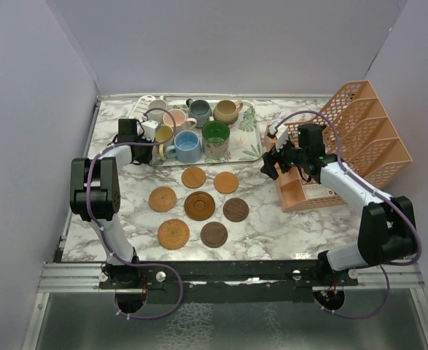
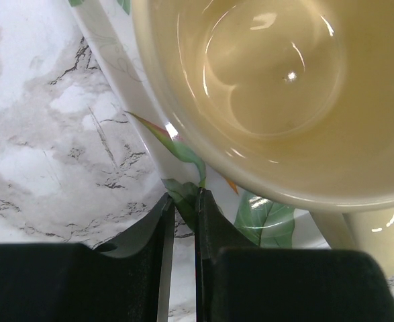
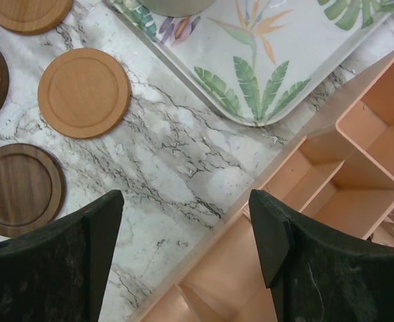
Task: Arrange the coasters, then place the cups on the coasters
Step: Move the tray to the center of the board, then pick up the cup from the tray.
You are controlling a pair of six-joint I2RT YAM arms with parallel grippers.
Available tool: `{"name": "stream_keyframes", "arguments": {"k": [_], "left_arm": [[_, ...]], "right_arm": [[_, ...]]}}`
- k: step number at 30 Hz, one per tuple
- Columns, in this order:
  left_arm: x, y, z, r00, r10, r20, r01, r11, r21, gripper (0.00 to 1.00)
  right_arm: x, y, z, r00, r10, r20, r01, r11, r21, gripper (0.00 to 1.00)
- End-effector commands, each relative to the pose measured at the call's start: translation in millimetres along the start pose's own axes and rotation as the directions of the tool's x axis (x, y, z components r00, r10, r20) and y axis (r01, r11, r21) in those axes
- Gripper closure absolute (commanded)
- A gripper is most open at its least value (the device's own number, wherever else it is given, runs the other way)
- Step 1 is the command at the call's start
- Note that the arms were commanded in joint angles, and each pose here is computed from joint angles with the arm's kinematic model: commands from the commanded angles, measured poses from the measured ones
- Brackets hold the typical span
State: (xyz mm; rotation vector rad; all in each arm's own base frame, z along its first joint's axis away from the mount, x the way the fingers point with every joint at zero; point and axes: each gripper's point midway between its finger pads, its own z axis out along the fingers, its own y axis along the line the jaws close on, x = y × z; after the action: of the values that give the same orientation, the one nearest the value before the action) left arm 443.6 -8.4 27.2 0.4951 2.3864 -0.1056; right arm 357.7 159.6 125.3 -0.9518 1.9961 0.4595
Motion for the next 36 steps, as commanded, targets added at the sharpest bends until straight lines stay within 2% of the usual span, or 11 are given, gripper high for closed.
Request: {"name": "stream_keyframes", "arguments": {"k": [1, 9, 14, 27, 36], "left_arm": [[43, -2, -5, 0.983, 0.081, -0.165, -0.077, 0.996, 0.034, 1.0], [16, 4, -1, 0.993, 0.051, -0.108, -0.049, 0.999, 0.024, 1.0], [-2, 4, 3, 0.997, 0.015, -0.07, -0.012, 0.999, 0.036, 0.99], [-35, 2, -10, 1.0, -0.022, 0.002, 0.022, 0.998, 0.059, 0.75], [-40, 8, -42, 1.0, 0.001, 0.017, -0.001, 1.0, -0.012, 0.58]], "right_arm": [[-2, 0, 3, 1.0, 0.006, 0.006, -0.006, 1.0, -0.018, 0.24], [-29, -14, 27, 1.0, 0.023, 0.013, -0.022, 1.0, -0.022, 0.24], [-57, -37, 52, 0.999, 0.048, 0.021, -0.048, 0.999, 0.024, 0.24], [-132, -97, 114, 0.967, 0.211, 0.143, -0.23, 0.964, 0.13, 0.25], [-150, -129, 160, 0.945, 0.283, 0.165, -0.313, 0.928, 0.203, 0.25]]}}
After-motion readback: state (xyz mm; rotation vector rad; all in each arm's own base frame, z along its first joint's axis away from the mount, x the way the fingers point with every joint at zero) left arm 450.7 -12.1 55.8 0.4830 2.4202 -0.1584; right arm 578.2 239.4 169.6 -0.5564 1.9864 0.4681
